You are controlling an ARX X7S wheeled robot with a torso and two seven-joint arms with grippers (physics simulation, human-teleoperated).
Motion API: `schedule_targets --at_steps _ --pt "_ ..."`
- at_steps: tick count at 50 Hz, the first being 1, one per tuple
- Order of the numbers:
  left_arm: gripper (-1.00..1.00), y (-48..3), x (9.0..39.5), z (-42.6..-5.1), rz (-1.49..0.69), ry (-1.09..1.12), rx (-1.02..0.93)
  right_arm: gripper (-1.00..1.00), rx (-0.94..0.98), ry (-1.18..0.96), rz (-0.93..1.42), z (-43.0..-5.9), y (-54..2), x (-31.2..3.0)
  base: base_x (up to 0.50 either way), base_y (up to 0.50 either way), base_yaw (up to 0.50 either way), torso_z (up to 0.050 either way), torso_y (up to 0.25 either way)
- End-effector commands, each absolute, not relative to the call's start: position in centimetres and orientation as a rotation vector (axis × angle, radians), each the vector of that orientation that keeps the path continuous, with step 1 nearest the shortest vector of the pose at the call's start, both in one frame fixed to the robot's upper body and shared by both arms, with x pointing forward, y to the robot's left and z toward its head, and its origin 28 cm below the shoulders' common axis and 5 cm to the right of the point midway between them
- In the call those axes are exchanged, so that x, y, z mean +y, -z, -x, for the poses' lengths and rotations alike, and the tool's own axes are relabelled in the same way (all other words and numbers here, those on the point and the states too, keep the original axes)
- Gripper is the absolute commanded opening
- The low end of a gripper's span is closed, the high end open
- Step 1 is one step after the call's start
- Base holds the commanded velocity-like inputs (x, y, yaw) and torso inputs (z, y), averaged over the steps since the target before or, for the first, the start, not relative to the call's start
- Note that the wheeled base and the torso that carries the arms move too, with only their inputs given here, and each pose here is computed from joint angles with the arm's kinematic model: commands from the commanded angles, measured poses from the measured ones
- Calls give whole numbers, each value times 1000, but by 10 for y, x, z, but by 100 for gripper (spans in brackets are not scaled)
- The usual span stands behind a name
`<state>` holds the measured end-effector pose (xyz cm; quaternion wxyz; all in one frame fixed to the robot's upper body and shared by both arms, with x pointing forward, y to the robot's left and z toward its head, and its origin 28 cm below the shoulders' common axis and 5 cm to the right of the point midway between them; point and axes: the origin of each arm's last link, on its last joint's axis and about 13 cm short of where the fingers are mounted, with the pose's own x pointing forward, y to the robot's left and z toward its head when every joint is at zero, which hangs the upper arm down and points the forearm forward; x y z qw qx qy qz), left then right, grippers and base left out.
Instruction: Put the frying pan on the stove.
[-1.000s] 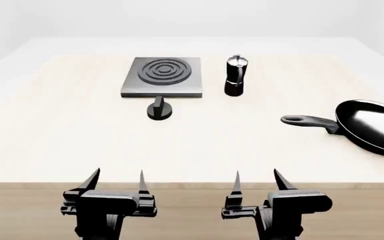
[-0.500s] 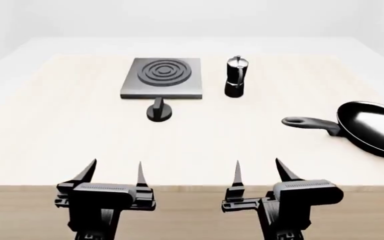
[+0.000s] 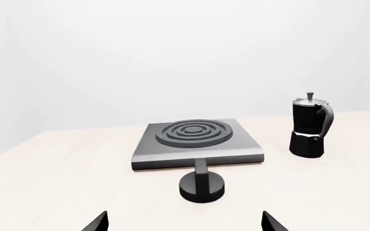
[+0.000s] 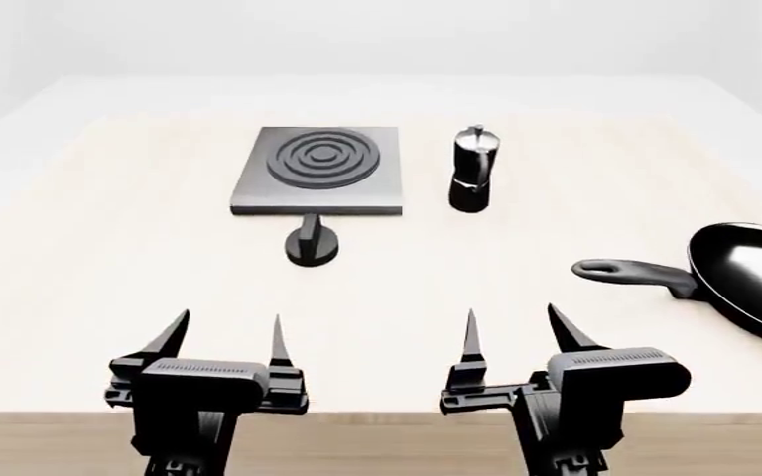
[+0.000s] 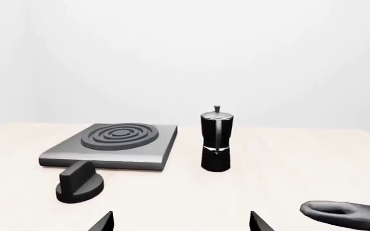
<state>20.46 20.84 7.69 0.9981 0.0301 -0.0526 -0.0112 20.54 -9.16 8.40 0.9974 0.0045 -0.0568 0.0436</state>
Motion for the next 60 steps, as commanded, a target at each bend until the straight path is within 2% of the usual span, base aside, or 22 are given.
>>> schedule_targets --at_steps 1,60 --pt "100 -77 209 -205 -61 16 -108 100 -112 -93 -11 -205 -85 -92 195 0 0 0 0" --pt "100 -80 207 -204 -75 53 -97 100 -123 -102 -8 -207 -94 -90 214 0 0 0 0"
